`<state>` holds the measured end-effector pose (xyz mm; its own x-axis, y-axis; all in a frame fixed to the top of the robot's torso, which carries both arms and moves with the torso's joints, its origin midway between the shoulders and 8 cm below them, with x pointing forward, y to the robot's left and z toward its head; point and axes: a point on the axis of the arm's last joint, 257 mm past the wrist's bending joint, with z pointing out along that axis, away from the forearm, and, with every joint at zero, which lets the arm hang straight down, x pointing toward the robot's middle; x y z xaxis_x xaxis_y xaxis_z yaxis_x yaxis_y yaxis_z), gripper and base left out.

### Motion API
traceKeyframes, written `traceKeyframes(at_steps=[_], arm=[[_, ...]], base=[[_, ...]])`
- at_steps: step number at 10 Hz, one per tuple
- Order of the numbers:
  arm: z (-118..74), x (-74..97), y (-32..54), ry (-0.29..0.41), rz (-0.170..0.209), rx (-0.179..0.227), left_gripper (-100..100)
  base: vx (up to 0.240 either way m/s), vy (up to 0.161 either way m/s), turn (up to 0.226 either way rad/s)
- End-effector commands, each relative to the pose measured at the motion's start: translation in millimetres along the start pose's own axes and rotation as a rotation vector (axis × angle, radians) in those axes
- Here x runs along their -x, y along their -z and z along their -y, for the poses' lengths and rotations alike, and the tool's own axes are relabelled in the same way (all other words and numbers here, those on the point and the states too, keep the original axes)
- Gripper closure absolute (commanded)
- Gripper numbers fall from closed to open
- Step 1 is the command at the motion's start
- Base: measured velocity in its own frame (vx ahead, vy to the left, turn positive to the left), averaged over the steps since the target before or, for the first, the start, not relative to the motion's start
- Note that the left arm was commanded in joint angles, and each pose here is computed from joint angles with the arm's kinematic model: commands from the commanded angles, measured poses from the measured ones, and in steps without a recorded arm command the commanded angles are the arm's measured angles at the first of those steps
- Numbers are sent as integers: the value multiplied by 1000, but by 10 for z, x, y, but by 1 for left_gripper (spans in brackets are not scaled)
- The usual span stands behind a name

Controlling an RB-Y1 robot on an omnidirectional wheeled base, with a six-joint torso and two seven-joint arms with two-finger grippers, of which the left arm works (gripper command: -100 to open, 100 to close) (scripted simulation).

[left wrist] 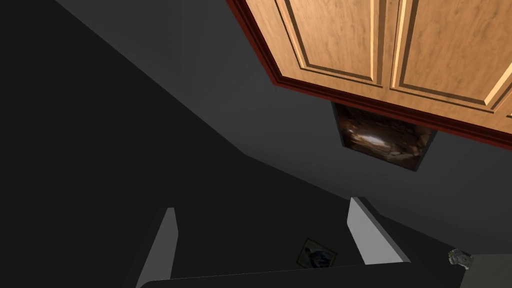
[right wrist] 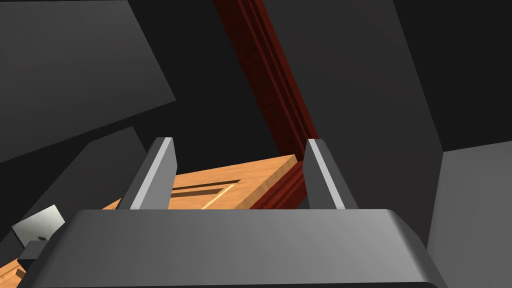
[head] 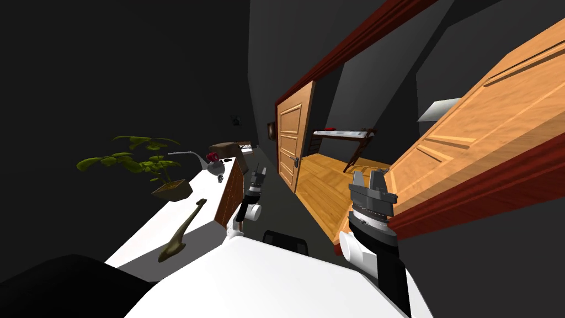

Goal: Push the door open

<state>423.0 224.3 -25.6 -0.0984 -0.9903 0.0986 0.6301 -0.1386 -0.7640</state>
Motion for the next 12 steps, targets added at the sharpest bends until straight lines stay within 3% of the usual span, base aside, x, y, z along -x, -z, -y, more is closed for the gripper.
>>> traceKeyframes(at_steps=[1, 12], arm=[[-118, -36, -15, 5, -10, 20, -100], [-1033, -322, -50, 34, -83, 173, -100]], base=[[98, 55, -73], [87, 66, -84]])
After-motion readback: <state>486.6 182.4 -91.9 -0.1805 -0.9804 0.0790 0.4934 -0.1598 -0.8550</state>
